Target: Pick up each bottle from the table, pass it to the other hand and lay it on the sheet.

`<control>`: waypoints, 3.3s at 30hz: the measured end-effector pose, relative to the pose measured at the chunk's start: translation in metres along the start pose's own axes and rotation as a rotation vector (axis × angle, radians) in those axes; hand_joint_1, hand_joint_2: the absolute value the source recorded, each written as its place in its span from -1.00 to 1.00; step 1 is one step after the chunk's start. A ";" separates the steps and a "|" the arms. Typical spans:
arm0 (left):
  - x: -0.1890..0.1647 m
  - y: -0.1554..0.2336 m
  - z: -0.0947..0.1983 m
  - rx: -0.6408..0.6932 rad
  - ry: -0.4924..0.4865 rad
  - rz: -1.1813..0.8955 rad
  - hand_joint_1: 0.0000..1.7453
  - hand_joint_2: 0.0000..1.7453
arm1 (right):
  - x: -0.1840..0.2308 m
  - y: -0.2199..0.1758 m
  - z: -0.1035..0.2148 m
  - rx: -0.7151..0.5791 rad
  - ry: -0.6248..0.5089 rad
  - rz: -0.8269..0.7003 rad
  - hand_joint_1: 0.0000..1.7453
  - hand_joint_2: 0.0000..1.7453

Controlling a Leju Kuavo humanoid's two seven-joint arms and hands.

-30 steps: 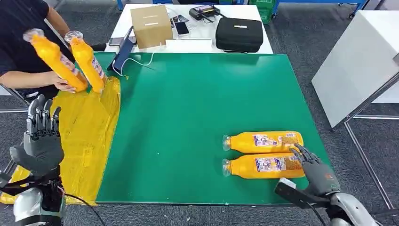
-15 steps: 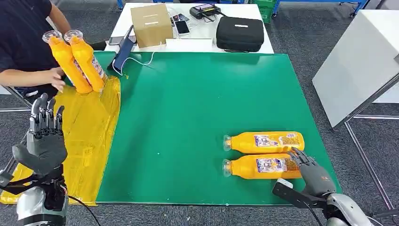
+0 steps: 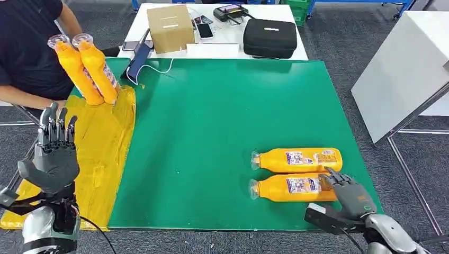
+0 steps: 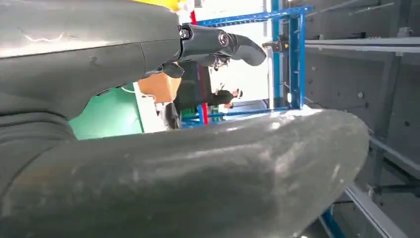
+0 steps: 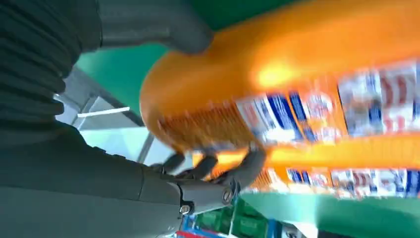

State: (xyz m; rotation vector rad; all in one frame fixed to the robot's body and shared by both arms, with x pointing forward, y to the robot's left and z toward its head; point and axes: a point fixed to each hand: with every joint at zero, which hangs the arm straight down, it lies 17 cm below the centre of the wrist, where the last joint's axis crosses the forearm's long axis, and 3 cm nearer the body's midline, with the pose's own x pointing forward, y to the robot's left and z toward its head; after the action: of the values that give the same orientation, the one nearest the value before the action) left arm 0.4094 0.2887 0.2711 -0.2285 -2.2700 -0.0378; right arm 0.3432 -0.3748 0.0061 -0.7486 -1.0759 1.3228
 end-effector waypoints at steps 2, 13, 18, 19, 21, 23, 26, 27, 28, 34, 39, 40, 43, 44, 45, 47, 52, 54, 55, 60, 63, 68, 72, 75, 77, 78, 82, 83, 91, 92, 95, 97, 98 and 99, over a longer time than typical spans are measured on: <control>-0.001 -0.003 -0.003 -0.006 -0.003 0.007 -1.00 -1.00 | -0.003 0.003 0.000 0.025 -0.001 0.026 1.00 1.00; -0.007 -0.010 -0.013 -0.013 -0.006 0.055 -1.00 -1.00 | -0.016 0.007 -0.002 0.090 -0.002 0.110 0.98 1.00; -0.010 -0.011 -0.015 -0.014 -0.003 0.063 -1.00 -1.00 | -0.020 0.014 -0.003 0.116 0.007 0.133 -1.00 1.00; -0.010 -0.011 -0.016 -0.014 -0.002 0.066 -1.00 -1.00 | -0.021 0.021 -0.002 0.133 0.013 0.141 -1.00 1.00; -0.011 -0.014 -0.018 -0.019 0.000 0.074 -1.00 -1.00 | -0.020 0.031 -0.002 0.156 0.020 0.159 -1.00 1.00; -0.014 -0.017 -0.021 -0.025 0.006 0.080 -1.00 -1.00 | -0.020 0.038 -0.005 0.168 0.027 0.176 -1.00 1.00; -0.015 -0.020 -0.023 -0.027 0.007 0.085 -1.00 -1.00 | -0.018 0.046 -0.009 0.177 0.031 0.187 -1.00 1.00; -0.015 -0.020 -0.023 -0.027 0.007 0.086 -1.00 -1.00 | -0.017 0.048 -0.010 0.180 0.031 0.190 -1.00 1.00; -0.015 -0.021 -0.024 -0.028 0.006 0.086 -1.00 -1.00 | -0.017 0.051 -0.010 0.185 0.031 0.192 -1.00 1.00; -0.011 -0.024 -0.030 -0.032 -0.008 0.092 -1.00 -1.00 | -0.017 0.064 -0.011 0.202 0.041 0.187 -1.00 1.00; 0.002 -0.025 -0.044 -0.043 -0.053 0.086 -1.00 -1.00 | -0.019 0.064 -0.013 0.199 0.050 0.185 -1.00 1.00; 0.002 -0.025 -0.043 -0.042 -0.050 0.086 -1.00 -1.00 | -0.019 0.066 -0.013 0.201 0.051 0.184 -1.00 1.00; -0.004 -0.025 -0.038 -0.038 -0.033 0.090 -1.00 -1.00 | -0.018 0.077 -0.010 0.222 0.051 0.189 -1.00 1.00; -0.003 -0.025 -0.039 -0.038 -0.035 0.090 -1.00 -1.00 | -0.017 0.077 -0.011 0.222 0.050 0.189 -1.00 1.00; -0.001 -0.025 -0.042 -0.040 -0.042 0.089 -1.00 -1.00 | -0.018 0.075 -0.012 0.218 0.051 0.189 -1.00 1.00; 0.004 -0.025 -0.047 -0.044 -0.059 0.086 -1.00 -1.00 | -0.019 0.073 -0.013 0.216 0.054 0.192 -1.00 1.00; -0.001 -0.025 -0.042 -0.041 -0.043 0.088 -1.00 -1.00 | -0.020 0.075 -0.013 0.219 0.057 0.194 -1.00 1.00; -0.001 -0.025 -0.042 -0.041 -0.043 0.088 -1.00 -1.00 | -0.020 0.073 -0.014 0.212 0.058 0.192 -1.00 1.00; -0.001 -0.025 -0.042 -0.040 -0.042 0.088 -1.00 -1.00 | -0.019 0.071 -0.014 0.194 0.056 0.185 -1.00 1.00; -0.001 -0.012 -0.009 0.003 -0.018 0.078 -1.00 -1.00 | 0.087 0.010 -0.015 -0.182 -0.261 -0.081 -1.00 1.00; 0.005 0.000 0.012 0.021 -0.009 0.061 -1.00 -1.00 | 0.176 -0.127 0.038 -0.718 -0.521 -0.325 -1.00 1.00; 0.009 0.006 0.028 0.042 0.004 0.044 -1.00 -1.00 | 0.172 -0.227 0.113 -1.102 -0.577 -0.414 -1.00 1.00; 0.011 0.009 0.029 0.049 0.000 0.043 -1.00 -1.00 | 0.166 -0.233 0.123 -1.143 -0.551 -0.419 -1.00 1.00; 0.013 0.011 0.030 0.055 -0.004 0.041 -1.00 -1.00 | 0.161 -0.237 0.125 -1.160 -0.534 -0.435 -1.00 1.00; 0.013 0.011 0.031 0.055 -0.003 0.042 -1.00 -1.00 | 0.160 -0.238 0.126 -1.168 -0.530 -0.440 -1.00 1.00; 0.013 0.011 0.032 0.055 -0.003 0.041 -1.00 -1.00 | 0.160 -0.239 0.126 -1.170 -0.528 -0.442 -1.00 1.00; 0.014 0.011 0.034 0.056 -0.002 0.040 -1.00 -1.00 | 0.160 -0.240 0.127 -1.175 -0.524 -0.441 -1.00 1.00; 0.014 0.011 0.034 0.056 -0.001 0.042 -1.00 -1.00 | 0.160 -0.240 0.126 -1.172 -0.521 -0.437 -1.00 1.00; 0.016 0.013 0.040 0.048 0.001 0.055 -1.00 -1.00 | 0.130 -0.151 0.036 -0.568 -0.276 -0.260 -1.00 1.00; 0.016 0.014 0.042 0.048 0.004 0.055 -1.00 -1.00 | 0.116 -0.135 0.029 -0.499 -0.240 -0.226 -1.00 1.00; 0.017 0.015 0.044 0.047 0.005 0.056 -1.00 -1.00 | 0.086 -0.115 0.023 -0.410 -0.195 -0.155 -1.00 1.00; 0.016 0.015 0.044 0.046 0.006 0.056 -1.00 -1.00 | 0.072 -0.109 0.023 -0.384 -0.173 -0.127 -1.00 1.00; 0.016 0.015 0.044 0.047 0.006 0.056 -1.00 -1.00 | 0.067 -0.106 0.024 -0.373 -0.167 -0.114 -1.00 1.00; 0.016 0.015 0.044 0.047 0.006 0.056 -1.00 -1.00 | 0.063 -0.104 0.024 -0.362 -0.160 -0.105 -1.00 1.00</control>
State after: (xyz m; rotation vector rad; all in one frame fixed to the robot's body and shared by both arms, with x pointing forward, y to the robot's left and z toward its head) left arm 0.3688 0.3103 0.2543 -0.2668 -2.2542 0.0440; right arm 0.3563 -0.3311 0.1217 -0.8479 -1.4878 1.1258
